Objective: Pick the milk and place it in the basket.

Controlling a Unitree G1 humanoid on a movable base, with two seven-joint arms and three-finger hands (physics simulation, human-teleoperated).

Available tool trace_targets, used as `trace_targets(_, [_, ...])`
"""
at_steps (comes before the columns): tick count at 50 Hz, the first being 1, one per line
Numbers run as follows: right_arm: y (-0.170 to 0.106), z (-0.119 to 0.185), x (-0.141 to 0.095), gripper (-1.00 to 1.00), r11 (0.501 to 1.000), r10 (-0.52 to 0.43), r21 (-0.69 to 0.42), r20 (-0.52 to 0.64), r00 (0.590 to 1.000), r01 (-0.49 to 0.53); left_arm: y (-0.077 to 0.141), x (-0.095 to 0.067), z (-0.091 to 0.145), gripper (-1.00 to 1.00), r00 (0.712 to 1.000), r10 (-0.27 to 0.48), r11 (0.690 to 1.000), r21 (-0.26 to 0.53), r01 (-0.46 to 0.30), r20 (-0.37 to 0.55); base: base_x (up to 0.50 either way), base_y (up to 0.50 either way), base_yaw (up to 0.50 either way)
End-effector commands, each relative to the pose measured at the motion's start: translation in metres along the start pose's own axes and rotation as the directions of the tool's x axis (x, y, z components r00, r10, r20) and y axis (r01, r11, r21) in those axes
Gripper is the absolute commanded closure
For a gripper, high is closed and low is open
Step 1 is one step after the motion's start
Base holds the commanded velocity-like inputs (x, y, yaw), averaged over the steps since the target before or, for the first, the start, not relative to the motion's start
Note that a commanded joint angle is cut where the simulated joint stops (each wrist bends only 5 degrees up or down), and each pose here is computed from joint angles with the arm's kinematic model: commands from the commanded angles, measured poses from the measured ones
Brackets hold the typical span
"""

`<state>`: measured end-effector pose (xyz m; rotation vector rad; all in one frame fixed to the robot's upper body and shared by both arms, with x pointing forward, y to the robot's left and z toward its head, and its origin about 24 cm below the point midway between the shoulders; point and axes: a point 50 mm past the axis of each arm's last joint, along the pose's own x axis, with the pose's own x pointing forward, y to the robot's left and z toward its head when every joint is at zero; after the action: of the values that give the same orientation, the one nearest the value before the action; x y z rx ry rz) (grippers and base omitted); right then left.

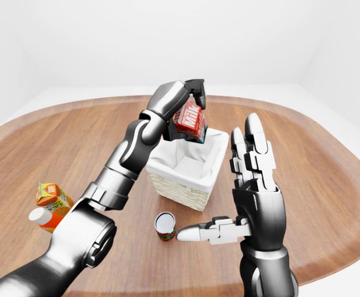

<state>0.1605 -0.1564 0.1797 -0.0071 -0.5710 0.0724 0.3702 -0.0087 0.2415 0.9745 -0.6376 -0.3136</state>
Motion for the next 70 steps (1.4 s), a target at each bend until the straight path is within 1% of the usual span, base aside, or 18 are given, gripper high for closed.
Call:
trace_targets(1, [0.000,0.000,0.000,-1.00,1.000,0.000,0.001,0.000,1.000,0.000,-0.009,0.000,-0.001,1.00,0.999,0.036,0.998,-0.054,-0.037,-0.020,0.00,0.00,0.00])
trace_targets(8, [0.000,-0.001,-0.001,-1.00,1.000,0.001,0.003,-0.001,1.000,-0.001,-0.023,-0.004,-0.010,1.00,0.998,0.007,0.999,-0.045,-0.009,-0.059,0.00,0.00,0.00])
trace_targets(17, [0.001,-0.001,-0.001,-1.00,1.000,0.002,0.001,0.000,1.000,-0.002,-0.023,-0.002,-0.020,1.00,0.995,0.013,1.000,-0.014,-0.014,-0.099,0.00,0.00,0.00])
trace_targets(42, [0.002,-0.002,-0.001,-1.00,1.000,0.006,0.004,-0.001,1.000,-0.006,-0.033,-0.003,-0.037,1.00,0.984,-0.002,1.000,0.006,0.003,-0.179,0.00,0.00,0.00])
trace_targets(47, [0.002,-0.002,-0.001,-1.00,1.000,0.005,0.004,-0.001,1.000,-0.005,-0.036,-0.004,-0.045,1.00,0.977,-0.009,1.000,0.008,0.011,-0.213,0.00,0.00,0.00])
trace_targets(57, [0.001,-0.001,-0.001,-1.00,1.000,0.005,0.003,0.001,1.000,-0.005,-0.042,-0.006,-0.046,1.00,0.975,-0.020,1.000,0.006,0.022,-0.222,0.00,0.00,0.00])
trace_targets(66, [0.001,0.001,-0.001,-1.00,1.000,0.007,0.004,0.002,1.000,-0.007,-0.048,-0.009,-0.052,1.00,0.967,-0.039,0.999,0.015,0.044,-0.250,0.00,0.00,0.00])
trace_targets(70, [0.001,0.001,-0.001,-1.00,1.000,0.007,0.005,0.003,1.000,-0.007,-0.055,-0.013,-0.057,1.00,0.961,-0.056,0.998,0.013,0.062,-0.271,0.00,0.00,0.00])
